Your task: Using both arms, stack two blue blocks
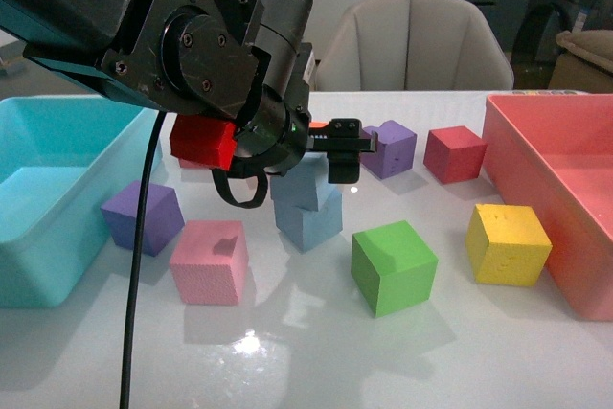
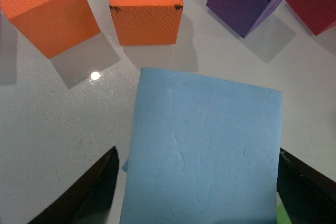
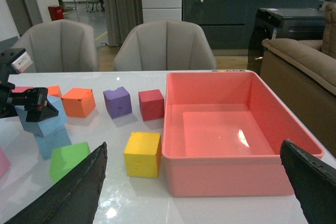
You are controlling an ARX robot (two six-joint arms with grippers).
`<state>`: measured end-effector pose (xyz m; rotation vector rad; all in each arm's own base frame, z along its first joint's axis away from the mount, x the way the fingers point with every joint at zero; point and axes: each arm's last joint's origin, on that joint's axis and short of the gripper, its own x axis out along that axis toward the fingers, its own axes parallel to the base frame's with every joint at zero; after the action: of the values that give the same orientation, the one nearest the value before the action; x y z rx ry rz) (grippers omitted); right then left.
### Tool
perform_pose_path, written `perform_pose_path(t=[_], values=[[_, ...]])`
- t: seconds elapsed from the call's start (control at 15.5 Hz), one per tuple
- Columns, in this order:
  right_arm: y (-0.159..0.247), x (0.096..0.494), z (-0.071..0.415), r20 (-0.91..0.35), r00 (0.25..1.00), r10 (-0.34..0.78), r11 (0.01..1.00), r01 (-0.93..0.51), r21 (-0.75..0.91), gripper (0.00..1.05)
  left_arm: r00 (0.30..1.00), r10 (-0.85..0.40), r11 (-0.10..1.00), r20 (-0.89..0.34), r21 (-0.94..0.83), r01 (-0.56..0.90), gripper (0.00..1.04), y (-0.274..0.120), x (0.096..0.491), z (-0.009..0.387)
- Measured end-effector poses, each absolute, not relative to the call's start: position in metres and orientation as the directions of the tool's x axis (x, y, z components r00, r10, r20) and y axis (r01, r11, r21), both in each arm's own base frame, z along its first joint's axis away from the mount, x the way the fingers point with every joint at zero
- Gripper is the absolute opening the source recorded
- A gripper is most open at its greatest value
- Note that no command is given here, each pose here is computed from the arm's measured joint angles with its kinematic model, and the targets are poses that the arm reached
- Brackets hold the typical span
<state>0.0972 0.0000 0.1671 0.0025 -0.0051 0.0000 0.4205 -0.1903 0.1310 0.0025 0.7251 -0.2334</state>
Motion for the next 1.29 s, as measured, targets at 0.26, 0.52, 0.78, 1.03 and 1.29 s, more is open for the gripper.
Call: perform_pose_path(t=[0.26, 0.52, 0.78, 1.03, 1.29], values=[[0.0, 0.097, 0.167, 0.004, 1.0, 0.0, 1.0, 0.0, 0.002, 0.98, 0.761, -0.216, 0.973, -0.612, -0.068, 0.221, 0.98, -0.192, 0.424, 0.135], [0.0, 0.097, 0.167, 0.004, 1.0, 0.0, 1.0, 0.0, 0.002, 0.98, 0.804, -0.252, 0.967, -0.539, -0.115, 0.226, 0.98, -0.189, 0.419, 0.158], [0.0, 0.097, 0.167, 0.004, 1.0, 0.0, 1.0, 0.0, 0.002, 0.98, 0.852, -0.332, 0.943, -0.405, -0.172, 0.286, 0.98, -0.185, 0.375, 0.213], [0.0, 0.097, 0.167, 0.005, 1.0, 0.0, 1.0, 0.0, 0.002, 0.98, 0.857, -0.401, 0.916, -0.324, -0.154, 0.371, 0.98, -0.181, 0.319, 0.238], [0.0, 0.097, 0.167, 0.005, 1.0, 0.0, 1.0, 0.0, 0.002, 0.98, 0.864, -0.435, 0.901, -0.255, -0.124, 0.417, 0.98, -0.157, 0.264, 0.264]])
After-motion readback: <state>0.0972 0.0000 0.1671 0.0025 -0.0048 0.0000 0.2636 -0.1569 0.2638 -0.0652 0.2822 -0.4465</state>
